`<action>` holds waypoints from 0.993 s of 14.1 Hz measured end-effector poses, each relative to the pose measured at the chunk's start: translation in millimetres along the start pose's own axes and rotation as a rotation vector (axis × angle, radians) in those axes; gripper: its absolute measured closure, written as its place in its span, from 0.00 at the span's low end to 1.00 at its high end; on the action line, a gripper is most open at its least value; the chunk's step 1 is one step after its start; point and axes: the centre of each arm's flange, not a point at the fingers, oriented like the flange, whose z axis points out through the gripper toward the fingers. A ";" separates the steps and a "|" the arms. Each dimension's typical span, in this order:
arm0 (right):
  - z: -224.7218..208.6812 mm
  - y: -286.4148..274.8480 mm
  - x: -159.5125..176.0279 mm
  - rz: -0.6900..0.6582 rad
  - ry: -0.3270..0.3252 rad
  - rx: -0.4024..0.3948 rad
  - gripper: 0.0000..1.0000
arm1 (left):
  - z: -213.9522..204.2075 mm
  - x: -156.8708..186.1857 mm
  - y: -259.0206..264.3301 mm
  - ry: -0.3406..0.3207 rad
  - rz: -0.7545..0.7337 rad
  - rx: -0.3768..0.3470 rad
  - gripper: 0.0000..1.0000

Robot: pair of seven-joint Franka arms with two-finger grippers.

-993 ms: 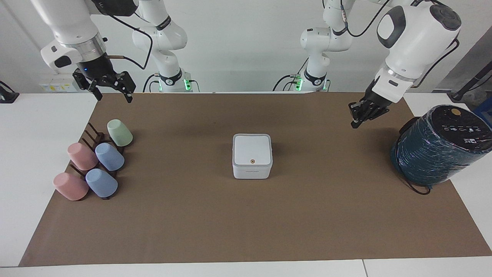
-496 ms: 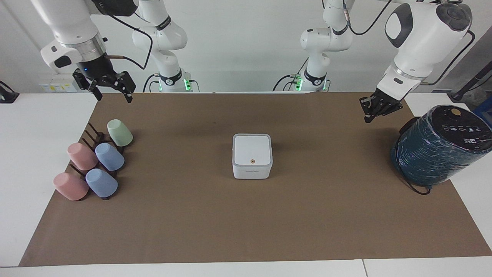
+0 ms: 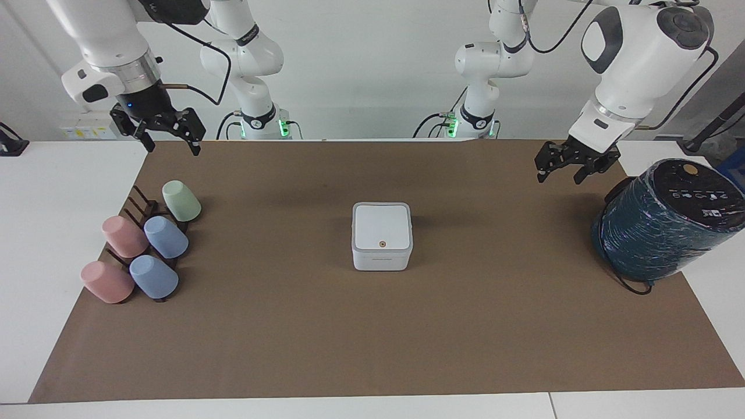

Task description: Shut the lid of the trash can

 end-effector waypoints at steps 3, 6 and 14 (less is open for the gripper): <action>0.0 0.0 0.0 0.000 0.000 0.000 0.00 | -1.8 -0.3 1.0 0.006 0.002 0.000 0.00; 0.0 0.0 0.0 0.000 0.000 0.000 0.00 | -3.4 -0.7 1.5 0.011 0.003 0.000 0.00; 0.0 0.0 0.0 0.000 0.000 0.000 0.00 | -5.7 1.9 1.0 0.036 0.007 0.002 0.00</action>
